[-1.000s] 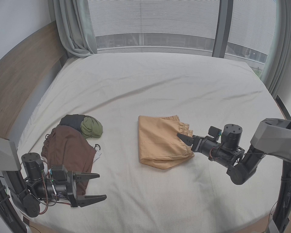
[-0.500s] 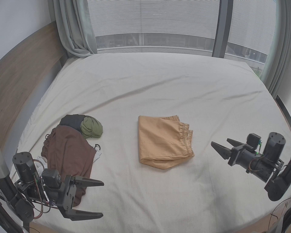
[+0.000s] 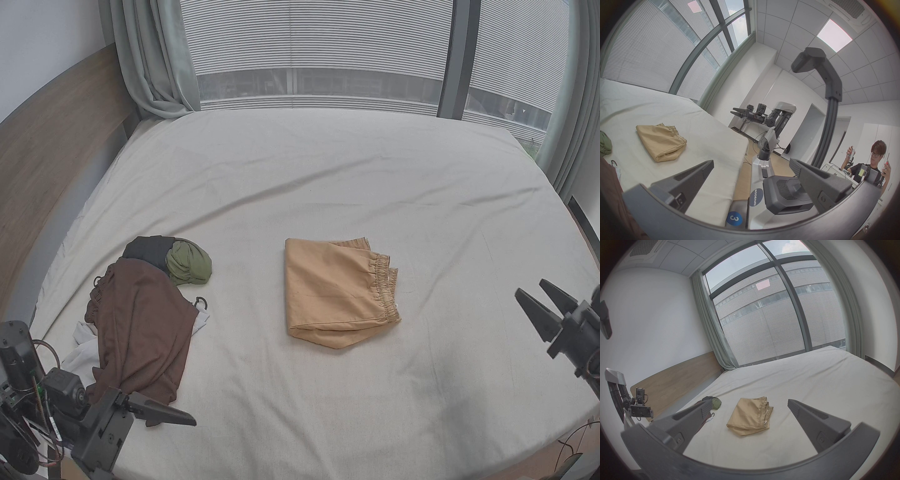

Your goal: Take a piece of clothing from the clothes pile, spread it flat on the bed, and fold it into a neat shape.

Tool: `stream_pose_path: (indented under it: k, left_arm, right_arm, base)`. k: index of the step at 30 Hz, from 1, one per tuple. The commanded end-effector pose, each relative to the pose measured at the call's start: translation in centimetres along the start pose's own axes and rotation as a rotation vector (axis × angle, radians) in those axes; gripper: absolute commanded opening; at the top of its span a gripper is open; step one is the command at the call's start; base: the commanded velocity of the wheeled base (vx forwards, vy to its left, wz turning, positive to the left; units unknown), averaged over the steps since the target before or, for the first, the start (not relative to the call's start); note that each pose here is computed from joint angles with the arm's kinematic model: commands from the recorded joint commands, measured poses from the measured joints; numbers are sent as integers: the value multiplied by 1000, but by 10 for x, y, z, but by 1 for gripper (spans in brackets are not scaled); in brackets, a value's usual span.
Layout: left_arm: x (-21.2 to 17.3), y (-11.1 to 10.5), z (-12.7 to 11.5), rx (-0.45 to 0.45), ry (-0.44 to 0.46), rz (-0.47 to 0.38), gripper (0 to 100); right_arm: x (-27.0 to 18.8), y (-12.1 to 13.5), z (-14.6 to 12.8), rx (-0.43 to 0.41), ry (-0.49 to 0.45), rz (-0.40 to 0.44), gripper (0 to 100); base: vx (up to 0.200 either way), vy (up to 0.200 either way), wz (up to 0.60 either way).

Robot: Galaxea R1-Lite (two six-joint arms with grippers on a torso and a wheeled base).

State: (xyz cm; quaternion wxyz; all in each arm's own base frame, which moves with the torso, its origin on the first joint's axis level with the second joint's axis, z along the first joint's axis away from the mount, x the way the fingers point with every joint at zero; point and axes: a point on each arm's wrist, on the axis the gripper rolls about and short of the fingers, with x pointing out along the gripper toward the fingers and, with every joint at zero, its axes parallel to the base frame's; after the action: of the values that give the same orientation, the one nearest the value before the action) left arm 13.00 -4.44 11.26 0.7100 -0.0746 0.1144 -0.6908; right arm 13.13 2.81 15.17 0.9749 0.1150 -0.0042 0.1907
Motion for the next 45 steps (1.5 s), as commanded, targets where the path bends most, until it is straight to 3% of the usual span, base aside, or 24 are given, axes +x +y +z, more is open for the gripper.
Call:
stream_pose_path:
  k: [1, 4, 9, 12, 13, 15, 16, 19, 21, 22, 24, 25, 27, 29, 33, 35, 37, 45]
  left_arm:
    - [-21, -74, -2, 133, -51, 76, 100]
    - [-25, -100, -13, 116, -70, 128, 100]
    - [-25, -133, -31, 54, -102, 130, 100]
    - [-25, -152, -42, 27, -152, 162, 100]
    - [-25, -153, -42, 27, -157, 166, 100]
    - [-26, -166, -51, 30, -273, 271, 100]
    - [-26, -166, -51, 29, -279, 278, 100]
    - [-30, -161, -47, 48, -442, 517, 100]
    - [-31, -159, -48, 64, -472, 589, 100]
    - [-33, -154, -51, 97, -486, 735, 100]
    - [-35, -147, -59, 167, -424, 934, 100]
    - [-35, -145, -62, 184, -392, 992, 100]
    - [-38, -139, -73, 207, -264, 1183, 100]
    - [-39, -139, -73, 223, -254, 1262, 100]
    - [-44, -137, -74, 201, -278, 1501, 100]
    - [-46, -136, -79, 148, -257, 1559, 100]
    - [-46, -136, -78, 155, -265, 1562, 100]
    - [-45, -136, -78, 160, -264, 1534, 100]
  right_arm:
    - [-106, 21, -2, -54, -169, -17, 100]
    - [-140, 25, -25, -65, -178, -55, 100]
    - [-155, 25, -52, -117, -163, -128, 100]
    - [-155, 20, -69, -104, -29, -191, 100]
    - [-155, 20, -69, -103, -24, -197, 100]
    - [-157, 18, -67, -125, -51, -351, 100]
    - [-157, 18, -67, -126, -54, -356, 100]
    - [-157, 17, -66, -215, -43, -392, 100]
    - [-157, 17, -67, -221, -41, -393, 100]
    - [-157, 17, -66, -224, -40, -394, 100]
    - [-157, 17, -67, -224, -41, -396, 100]
    - [-157, 17, -67, -224, -41, -396, 100]
    - [-157, 17, -67, -230, -39, -394, 100]
    - [-157, 17, -67, -230, -39, -394, 100]
    - [-157, 17, -67, -220, -43, -395, 100]
    - [-158, 16, -66, -220, -50, -452, 100]
    - [-158, 15, -67, -227, -47, -486, 100]
    - [-158, 15, -66, -223, -53, -487, 100]
  base:
    - [0, 0, 0]
    - [0, 0, 0]
    - [0, 0, 0]
    - [0, 0, 0]
    - [0, 0, 0]
    - [0, 0, 0]
    - [0, 0, 0]
    - [0, 0, 0]
    - [0, 0, 0]
    - [0, 0, 0]
    - [0, 0, 0]
    - [0, 0, 0]
    - [0, 0, 0]
    - [0, 0, 0]
    - [0, 0, 0]
    - [0, 0, 0]
    - [0, 0, 0]
    - [0, 0, 0]
